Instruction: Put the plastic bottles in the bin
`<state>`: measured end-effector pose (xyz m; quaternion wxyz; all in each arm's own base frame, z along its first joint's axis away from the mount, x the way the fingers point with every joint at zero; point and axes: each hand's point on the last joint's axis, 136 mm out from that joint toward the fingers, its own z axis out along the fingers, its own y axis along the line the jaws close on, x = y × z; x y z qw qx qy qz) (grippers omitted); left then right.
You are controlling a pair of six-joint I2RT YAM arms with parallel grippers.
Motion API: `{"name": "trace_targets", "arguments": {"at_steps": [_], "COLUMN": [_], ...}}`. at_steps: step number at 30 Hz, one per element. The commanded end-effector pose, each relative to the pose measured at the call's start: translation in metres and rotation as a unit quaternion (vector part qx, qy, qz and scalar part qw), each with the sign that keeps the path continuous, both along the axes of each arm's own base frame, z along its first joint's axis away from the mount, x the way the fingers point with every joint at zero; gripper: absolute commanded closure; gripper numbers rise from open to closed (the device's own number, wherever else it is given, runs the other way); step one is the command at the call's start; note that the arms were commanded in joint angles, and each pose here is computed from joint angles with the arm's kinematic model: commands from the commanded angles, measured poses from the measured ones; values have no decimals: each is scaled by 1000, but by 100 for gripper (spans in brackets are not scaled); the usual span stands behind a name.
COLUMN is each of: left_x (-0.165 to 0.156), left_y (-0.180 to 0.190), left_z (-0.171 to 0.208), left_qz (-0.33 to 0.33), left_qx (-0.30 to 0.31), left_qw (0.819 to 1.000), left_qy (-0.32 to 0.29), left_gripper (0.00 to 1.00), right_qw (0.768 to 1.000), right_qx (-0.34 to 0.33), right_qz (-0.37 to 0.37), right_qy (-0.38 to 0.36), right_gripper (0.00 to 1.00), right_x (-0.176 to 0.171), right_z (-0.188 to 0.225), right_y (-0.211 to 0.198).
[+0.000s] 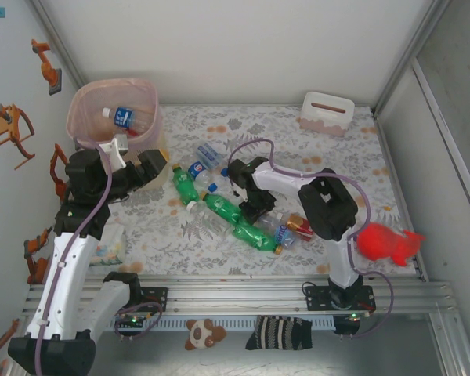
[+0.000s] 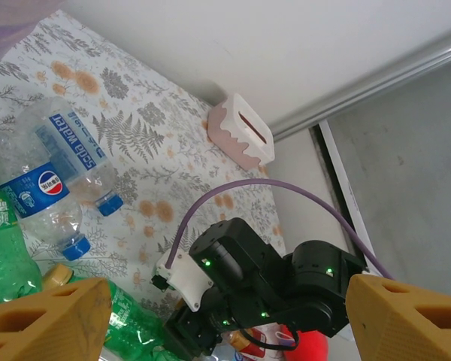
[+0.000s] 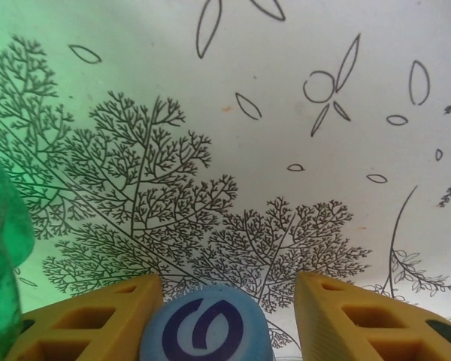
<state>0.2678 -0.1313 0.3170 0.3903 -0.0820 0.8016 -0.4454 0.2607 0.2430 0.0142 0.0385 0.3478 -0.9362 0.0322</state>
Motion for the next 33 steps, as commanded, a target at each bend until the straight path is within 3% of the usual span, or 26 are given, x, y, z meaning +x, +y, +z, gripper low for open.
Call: {"name": "trace_targets", "arguments": {"at_steps": [1, 11, 24, 28, 33], "left_x": [-4, -5, -11, -11, -13], "left_y": [0, 4, -1, -11, -32], "left_z": [0, 1, 13, 16, 26], "left_qz": [1, 12, -5, -24, -66], "left_qx": [-1, 7, 24, 23, 25], "left_qw": [1000, 1000, 997, 996, 990], "left_qy": [-2, -5, -67, -83, -119], "left_gripper": [19, 19, 19, 20, 20], "right_qw": [1000, 999, 981, 967, 938], "right_qx": [-19, -11, 83, 132, 243], "right_qz": [13, 3, -37, -46, -45], "right_qy": [-8, -44, -174, -213, -243], "right_gripper": [54, 64, 70, 70, 71], "right_x": [3, 13, 30, 29, 18], "right_z": [-3, 18, 130, 169, 223], "right_y": [-4, -6, -2, 0, 15]}}
